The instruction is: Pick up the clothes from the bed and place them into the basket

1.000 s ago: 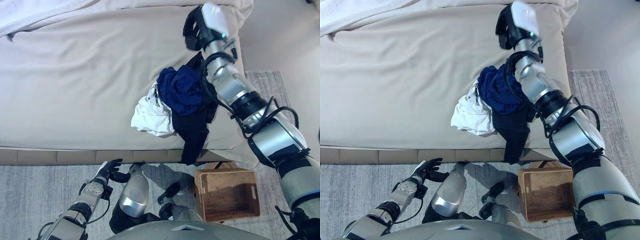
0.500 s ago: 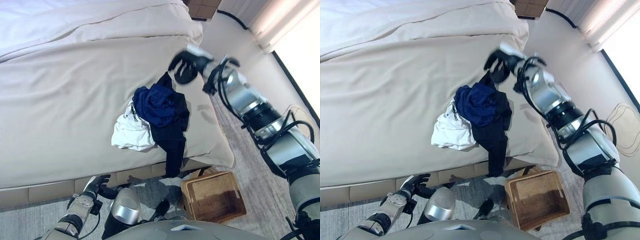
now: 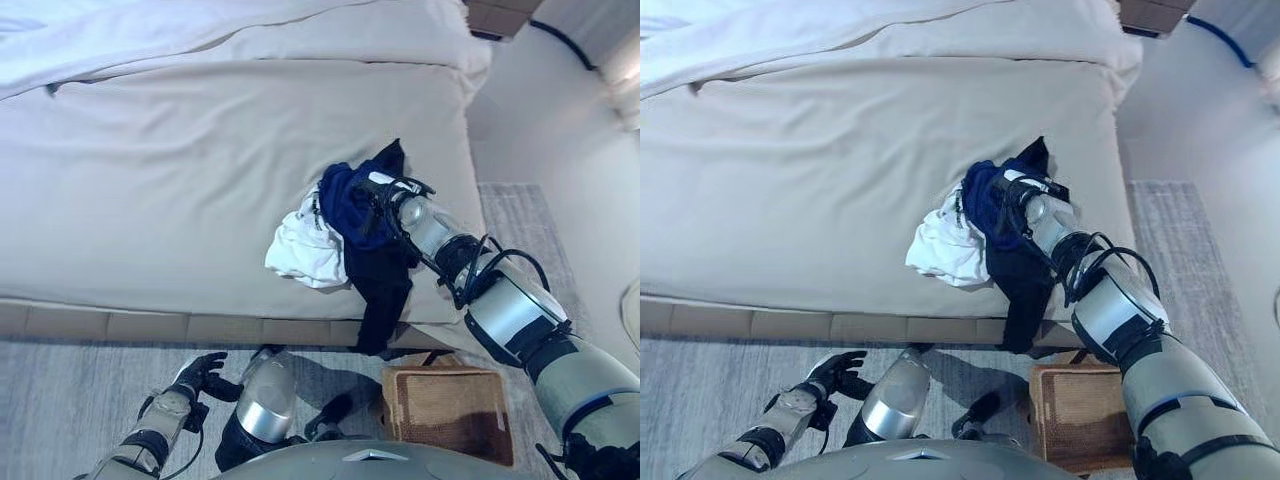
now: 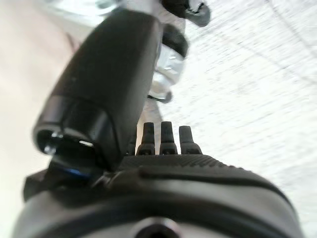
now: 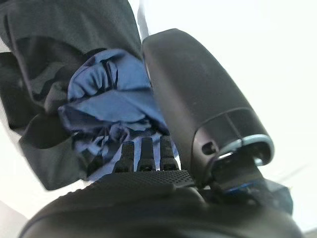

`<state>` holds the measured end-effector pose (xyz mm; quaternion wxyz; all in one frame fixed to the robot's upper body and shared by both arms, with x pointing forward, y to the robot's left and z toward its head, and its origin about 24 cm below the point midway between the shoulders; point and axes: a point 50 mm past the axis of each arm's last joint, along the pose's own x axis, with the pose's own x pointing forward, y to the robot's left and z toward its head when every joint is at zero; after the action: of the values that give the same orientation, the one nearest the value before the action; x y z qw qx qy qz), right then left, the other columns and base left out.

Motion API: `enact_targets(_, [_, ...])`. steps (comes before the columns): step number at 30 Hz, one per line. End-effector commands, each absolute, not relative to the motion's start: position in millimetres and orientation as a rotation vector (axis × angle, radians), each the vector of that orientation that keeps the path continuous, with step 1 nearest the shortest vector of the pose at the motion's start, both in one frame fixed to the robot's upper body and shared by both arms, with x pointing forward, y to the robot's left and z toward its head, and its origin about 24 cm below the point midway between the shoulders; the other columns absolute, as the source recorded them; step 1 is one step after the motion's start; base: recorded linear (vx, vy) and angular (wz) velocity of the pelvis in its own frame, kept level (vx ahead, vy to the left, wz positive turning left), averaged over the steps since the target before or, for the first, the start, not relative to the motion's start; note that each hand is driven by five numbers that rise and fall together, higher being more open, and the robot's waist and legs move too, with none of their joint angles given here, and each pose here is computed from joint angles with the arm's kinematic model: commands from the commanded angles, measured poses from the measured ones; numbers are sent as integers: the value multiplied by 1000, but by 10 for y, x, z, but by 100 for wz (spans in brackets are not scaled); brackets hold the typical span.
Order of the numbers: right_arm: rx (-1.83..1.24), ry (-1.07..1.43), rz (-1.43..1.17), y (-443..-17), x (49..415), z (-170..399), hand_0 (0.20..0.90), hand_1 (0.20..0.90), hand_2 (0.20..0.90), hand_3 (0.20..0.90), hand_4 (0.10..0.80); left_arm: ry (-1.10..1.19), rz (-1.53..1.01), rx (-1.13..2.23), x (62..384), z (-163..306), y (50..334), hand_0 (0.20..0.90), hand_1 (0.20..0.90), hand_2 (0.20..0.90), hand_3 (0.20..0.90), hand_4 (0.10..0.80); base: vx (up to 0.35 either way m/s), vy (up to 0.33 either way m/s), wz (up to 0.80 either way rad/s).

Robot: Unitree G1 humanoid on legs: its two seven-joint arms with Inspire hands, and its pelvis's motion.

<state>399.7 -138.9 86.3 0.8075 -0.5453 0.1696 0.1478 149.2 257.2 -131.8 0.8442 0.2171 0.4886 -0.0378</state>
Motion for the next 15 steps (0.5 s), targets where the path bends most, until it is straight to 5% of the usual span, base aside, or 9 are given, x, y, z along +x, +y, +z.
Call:
enact_targets(1, [-1259,140,149,-1297,4234,1628,900,900,900,900,800,973,-149,495,1631,-1281,2490,900,900,900,900,800,-93,26,10])
enact_targets(7, [-1354,177,73,-1353,4248,1650,900,900,900,900,800,919,-169,478,1776,-1227,2403,900,900,900,900,800,-66,18,8])
enact_targets(8, [-1412,194,33,-1402,4249,1658,695,695,695,661,561,910,-171,472,1797,-1218,2386,900,900,900,900,800,-22,5,6])
enact_targets(9, [-1448,186,6,-1426,4250,1667,300,300,300,200,100,904,-172,469,1802,-1217,2372,900,900,900,900,800,-23,2,5])
enact_targets(15, [-1421,-83,-187,-1371,4275,2021,300,300,300,200,100,893,-177,473,1816,-1204,2364,900,900,900,900,800,-13,1,5])
